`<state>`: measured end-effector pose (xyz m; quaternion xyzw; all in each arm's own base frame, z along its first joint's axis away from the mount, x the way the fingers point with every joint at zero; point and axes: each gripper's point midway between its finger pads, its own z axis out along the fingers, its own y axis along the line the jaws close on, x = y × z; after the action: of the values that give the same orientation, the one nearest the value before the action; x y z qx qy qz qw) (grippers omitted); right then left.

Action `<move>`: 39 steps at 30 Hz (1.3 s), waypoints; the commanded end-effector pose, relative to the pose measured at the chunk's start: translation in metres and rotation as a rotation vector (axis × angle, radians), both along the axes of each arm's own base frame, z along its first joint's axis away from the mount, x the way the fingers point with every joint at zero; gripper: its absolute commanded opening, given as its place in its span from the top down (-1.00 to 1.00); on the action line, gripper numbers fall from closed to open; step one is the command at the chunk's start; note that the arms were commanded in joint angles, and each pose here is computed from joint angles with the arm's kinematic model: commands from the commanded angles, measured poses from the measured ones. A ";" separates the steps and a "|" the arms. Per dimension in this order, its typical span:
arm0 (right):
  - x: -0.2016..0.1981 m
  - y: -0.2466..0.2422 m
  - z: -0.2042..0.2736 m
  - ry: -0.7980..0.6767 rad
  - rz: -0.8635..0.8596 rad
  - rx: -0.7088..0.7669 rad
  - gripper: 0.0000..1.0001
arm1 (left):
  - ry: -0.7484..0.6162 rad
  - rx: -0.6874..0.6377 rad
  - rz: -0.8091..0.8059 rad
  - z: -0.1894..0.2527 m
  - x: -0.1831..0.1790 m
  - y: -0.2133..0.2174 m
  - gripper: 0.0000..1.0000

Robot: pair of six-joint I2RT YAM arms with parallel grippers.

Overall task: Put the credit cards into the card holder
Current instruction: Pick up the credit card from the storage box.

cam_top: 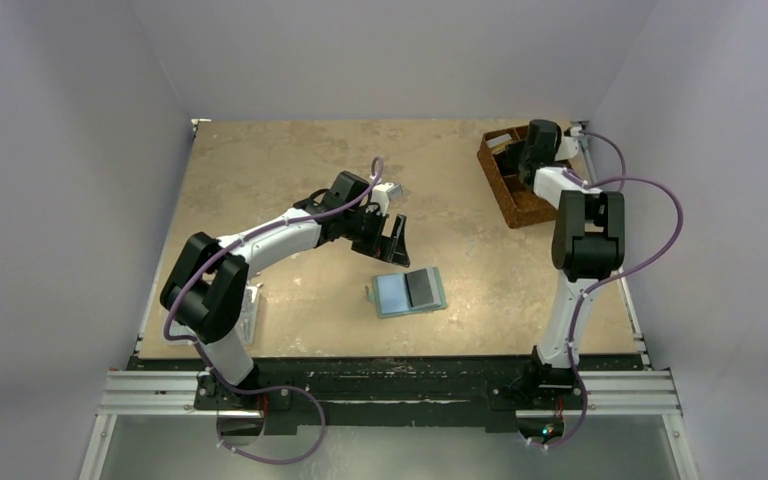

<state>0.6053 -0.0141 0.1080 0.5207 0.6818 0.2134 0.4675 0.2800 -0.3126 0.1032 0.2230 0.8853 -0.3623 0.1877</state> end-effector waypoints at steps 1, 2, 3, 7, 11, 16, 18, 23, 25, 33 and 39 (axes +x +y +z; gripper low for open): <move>-0.014 -0.004 0.040 -0.060 0.007 0.011 0.98 | -0.045 -0.045 -0.023 0.014 0.002 -0.003 -0.77; -0.017 -0.004 0.044 -0.071 0.027 -0.007 1.00 | -0.044 -0.045 -0.023 0.014 0.002 -0.003 -0.77; -0.019 -0.005 0.051 -0.088 0.051 -0.034 1.00 | -0.046 -0.046 -0.023 0.015 0.002 -0.003 -0.77; -0.028 -0.006 0.066 -0.164 0.172 -0.140 1.00 | -0.046 -0.051 -0.026 0.016 0.001 -0.004 -0.77; -0.039 -0.007 0.077 -0.244 0.323 -0.211 1.00 | -0.042 -0.055 -0.026 0.016 0.001 -0.004 -0.77; -0.069 0.022 0.107 -0.443 0.594 -0.351 1.00 | -0.044 -0.044 -0.019 0.014 0.002 -0.003 -0.77; -0.091 0.042 0.120 -0.536 0.687 -0.408 1.00 | -0.033 -0.035 -0.010 0.010 0.004 -0.001 -0.77; -0.154 0.087 0.134 -0.633 0.842 -0.406 1.00 | -0.021 -0.031 0.021 0.005 0.011 0.005 -0.77; -0.176 0.104 0.130 -0.612 0.906 -0.377 1.00 | -0.017 -0.024 0.030 0.002 0.013 0.007 -0.77; -0.272 0.194 0.110 -0.561 1.235 -0.376 1.00 | -0.004 0.001 0.076 -0.007 0.018 0.013 -0.76; -0.307 0.215 0.099 -0.522 1.289 -0.640 1.00 | -0.013 0.012 0.121 -0.005 0.022 0.019 -0.76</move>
<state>0.3085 0.2019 0.2192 -0.1532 0.7302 0.4405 0.4993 0.2941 -0.2984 0.0949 0.1890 0.8968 -0.3494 0.1948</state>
